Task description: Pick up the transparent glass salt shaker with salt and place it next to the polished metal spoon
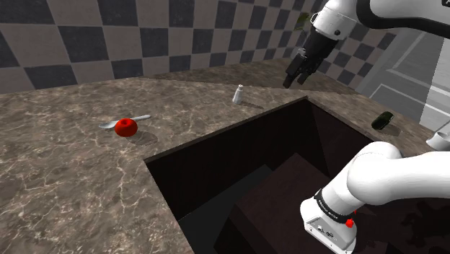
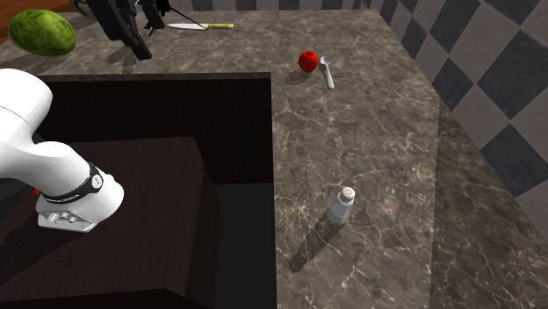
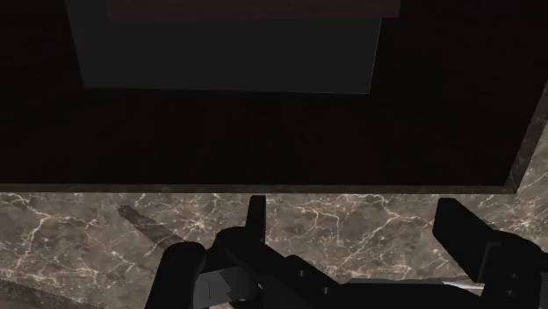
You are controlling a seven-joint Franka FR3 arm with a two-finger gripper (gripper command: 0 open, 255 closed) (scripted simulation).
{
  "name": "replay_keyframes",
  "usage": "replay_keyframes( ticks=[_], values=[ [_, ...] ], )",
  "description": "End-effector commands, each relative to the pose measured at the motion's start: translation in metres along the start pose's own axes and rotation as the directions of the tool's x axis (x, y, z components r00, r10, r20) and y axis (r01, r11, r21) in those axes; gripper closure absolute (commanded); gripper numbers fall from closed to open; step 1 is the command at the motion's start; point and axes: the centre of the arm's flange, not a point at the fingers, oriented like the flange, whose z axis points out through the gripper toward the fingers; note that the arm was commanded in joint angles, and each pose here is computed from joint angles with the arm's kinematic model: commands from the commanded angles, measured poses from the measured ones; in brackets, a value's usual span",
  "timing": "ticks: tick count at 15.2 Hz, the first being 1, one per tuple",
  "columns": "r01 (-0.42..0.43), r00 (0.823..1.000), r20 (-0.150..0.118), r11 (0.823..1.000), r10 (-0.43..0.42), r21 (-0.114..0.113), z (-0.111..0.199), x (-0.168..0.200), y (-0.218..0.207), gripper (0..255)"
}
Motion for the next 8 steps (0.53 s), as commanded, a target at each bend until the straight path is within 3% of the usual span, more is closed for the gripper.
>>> replay_keyframes(
  ticks=[1,8],
  values=[
    [0.000,1.000,0.000,1.000,0.000,0.000,0.000,0.000,0.000,0],
    [0.006,1.000,-0.026,1.000,-0.006,0.015,0.056,0.055,0.046,0]
  ],
)
